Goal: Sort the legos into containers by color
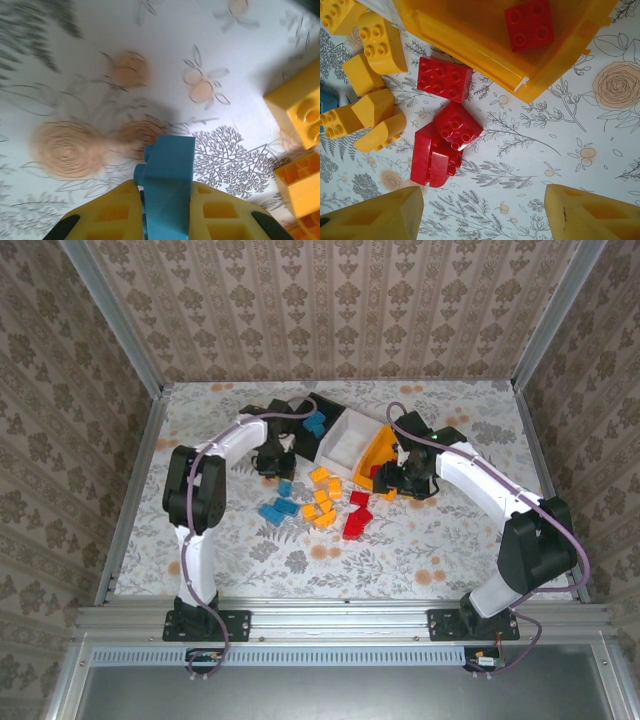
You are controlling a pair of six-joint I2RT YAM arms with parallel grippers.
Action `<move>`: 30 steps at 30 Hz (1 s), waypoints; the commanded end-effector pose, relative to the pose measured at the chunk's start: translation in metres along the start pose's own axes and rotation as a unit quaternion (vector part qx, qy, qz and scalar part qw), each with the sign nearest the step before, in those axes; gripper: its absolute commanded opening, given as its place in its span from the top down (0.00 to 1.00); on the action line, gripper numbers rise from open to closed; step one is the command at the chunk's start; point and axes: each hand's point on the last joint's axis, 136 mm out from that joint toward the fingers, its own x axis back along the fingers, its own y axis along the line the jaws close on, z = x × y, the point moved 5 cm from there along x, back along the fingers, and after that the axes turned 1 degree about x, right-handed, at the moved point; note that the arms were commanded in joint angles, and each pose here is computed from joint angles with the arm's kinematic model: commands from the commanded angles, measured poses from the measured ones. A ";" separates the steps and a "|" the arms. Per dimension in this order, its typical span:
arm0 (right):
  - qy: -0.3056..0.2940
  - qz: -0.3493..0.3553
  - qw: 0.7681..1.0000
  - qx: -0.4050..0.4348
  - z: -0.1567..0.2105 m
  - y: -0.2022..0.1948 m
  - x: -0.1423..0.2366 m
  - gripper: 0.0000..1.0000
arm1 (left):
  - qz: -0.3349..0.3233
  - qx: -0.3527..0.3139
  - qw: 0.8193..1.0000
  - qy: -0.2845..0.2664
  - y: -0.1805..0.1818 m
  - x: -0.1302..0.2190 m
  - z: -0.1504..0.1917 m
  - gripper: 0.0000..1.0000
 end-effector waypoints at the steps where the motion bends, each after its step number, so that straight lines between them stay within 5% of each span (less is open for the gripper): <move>1: -0.004 0.003 1.000 -0.010 0.001 -0.001 -0.002 0.34 | 0.064 0.058 0.995 -0.059 0.000 0.051 -0.024 0.86; 8: -0.007 0.008 1.000 -0.017 0.001 -0.002 -0.001 0.34 | 0.188 0.157 0.961 -0.125 -0.007 0.071 -0.088 0.84; 16: -0.015 0.013 1.000 -0.017 0.000 0.001 0.001 0.34 | 0.213 0.169 0.951 -0.148 -0.022 0.066 -0.153 0.79; 30: 0.036 0.018 0.995 0.095 -0.006 0.061 -0.025 0.30 | 0.203 0.142 0.959 -0.134 -0.025 0.068 -0.143 0.46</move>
